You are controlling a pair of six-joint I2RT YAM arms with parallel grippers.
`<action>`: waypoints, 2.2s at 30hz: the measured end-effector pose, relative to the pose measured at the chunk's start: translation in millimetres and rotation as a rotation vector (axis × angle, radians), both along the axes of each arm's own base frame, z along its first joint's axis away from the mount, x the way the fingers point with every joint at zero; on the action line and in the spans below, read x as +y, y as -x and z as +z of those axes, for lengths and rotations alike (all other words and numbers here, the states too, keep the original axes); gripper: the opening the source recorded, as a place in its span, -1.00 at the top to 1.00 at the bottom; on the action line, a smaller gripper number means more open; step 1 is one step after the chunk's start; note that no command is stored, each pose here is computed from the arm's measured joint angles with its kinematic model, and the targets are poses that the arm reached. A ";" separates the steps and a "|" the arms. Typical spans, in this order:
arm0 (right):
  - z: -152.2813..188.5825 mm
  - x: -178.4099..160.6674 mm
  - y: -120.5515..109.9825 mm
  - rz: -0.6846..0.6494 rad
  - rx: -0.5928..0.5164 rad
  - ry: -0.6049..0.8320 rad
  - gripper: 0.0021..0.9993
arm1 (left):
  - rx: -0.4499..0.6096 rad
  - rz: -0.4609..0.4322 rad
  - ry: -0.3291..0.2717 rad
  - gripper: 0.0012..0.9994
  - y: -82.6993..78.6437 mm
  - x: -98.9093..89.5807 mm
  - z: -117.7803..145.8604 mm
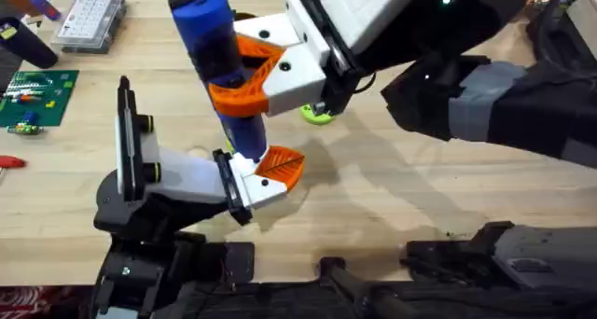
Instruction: Pick up the gripper from the table and insert it into the empty holder that is missing its gripper. Then pick up a screw, insert it into the mounting hole, and use the screwdriver to tighten it. Finally, clean up the table by picking up the vegetable and placing it into the bucket.
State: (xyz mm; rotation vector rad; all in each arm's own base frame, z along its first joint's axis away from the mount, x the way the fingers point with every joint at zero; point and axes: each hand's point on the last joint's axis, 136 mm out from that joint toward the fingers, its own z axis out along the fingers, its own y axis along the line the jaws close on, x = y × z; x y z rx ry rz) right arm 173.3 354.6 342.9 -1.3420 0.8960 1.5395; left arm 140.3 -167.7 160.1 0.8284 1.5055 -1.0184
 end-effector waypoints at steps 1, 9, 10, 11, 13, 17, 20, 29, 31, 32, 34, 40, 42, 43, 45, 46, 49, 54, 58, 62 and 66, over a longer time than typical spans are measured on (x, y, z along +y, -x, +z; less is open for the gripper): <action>0.0 0.0 0.0 0.000 0.000 0.000 0.96 | 0.000 0.000 0.000 0.99 0.0 0.0 0.0; -1.9 0.8 -0.4 -0.001 0.002 0.006 0.96 | 0.000 0.000 0.000 0.99 0.0 0.0 0.0; -1.9 0.9 -0.2 -0.001 0.002 0.006 0.96 | 0.000 0.000 0.000 0.99 0.0 0.0 0.0; -1.9 1.0 -0.1 0.000 0.002 0.006 0.96 | 0.000 0.000 0.000 0.99 0.0 0.0 0.0; -2.1 1.1 0.1 0.000 0.001 0.006 0.96 | 0.000 0.000 0.000 0.99 0.0 0.0 0.0; -3.0 1.4 -0.2 0.000 0.005 0.010 0.96 | 0.000 0.000 0.000 0.99 0.0 0.0 0.0; -4.8 2.0 -0.9 -0.002 0.007 0.015 0.96 | 0.000 0.000 0.000 0.99 0.0 0.0 0.0; -5.8 2.6 -1.9 -0.005 0.006 0.016 0.96 | 0.000 0.000 0.000 0.99 0.0 0.0 0.0; -5.9 2.6 -1.9 -0.005 0.006 0.016 0.96 | 0.000 0.000 0.000 0.99 0.0 0.0 0.0; -5.9 2.6 -1.9 -0.005 0.007 0.016 0.96 | 0.000 0.000 0.000 0.99 0.0 0.0 0.0; -5.8 2.6 -1.9 -0.005 0.007 0.016 0.96 | 0.000 0.000 0.000 0.99 0.0 0.0 0.0; -5.4 2.4 -1.7 -0.005 0.003 0.014 0.96 | 0.000 0.000 0.000 0.99 0.0 0.0 0.0; -3.3 1.5 -0.4 -0.002 -0.014 -0.003 0.96 | 0.000 0.001 0.000 0.99 -0.1 0.1 0.1; -0.5 0.7 1.0 0.002 -0.030 -0.022 0.96 | 0.000 0.001 0.000 0.99 -0.2 0.1 0.1; 6.9 -2.1 3.0 0.005 -0.062 -0.060 0.96 | 0.000 -0.002 0.000 0.99 0.3 -0.1 0.0; 11.1 -4.0 3.2 0.008 -0.066 -0.068 0.96 | 0.000 -0.002 0.000 0.99 0.3 -0.1 0.0; 28.0 -10.0 -2.3 0.017 -0.069 -0.071 0.96 | 0.000 -0.003 0.000 0.99 0.4 -0.2 0.0; 77.3 -19.0 -12.7 0.026 -0.104 -0.074 0.96 | 0.000 -0.003 0.000 0.99 0.5 -0.2 0.0; 93.1 -19.9 -9.4 0.051 -0.094 -0.046 0.96 | 0.000 -0.003 0.000 0.99 0.5 -0.2 0.0; 93.8 -19.5 -12.2 0.070 -0.050 0.009 0.96 | 0.000 -0.003 0.000 0.99 0.5 -0.2 0.0; 92.0 -19.8 -22.3 0.069 0.022 0.081 0.96 | 0.000 -0.003 0.000 0.99 0.5 -0.2 0.0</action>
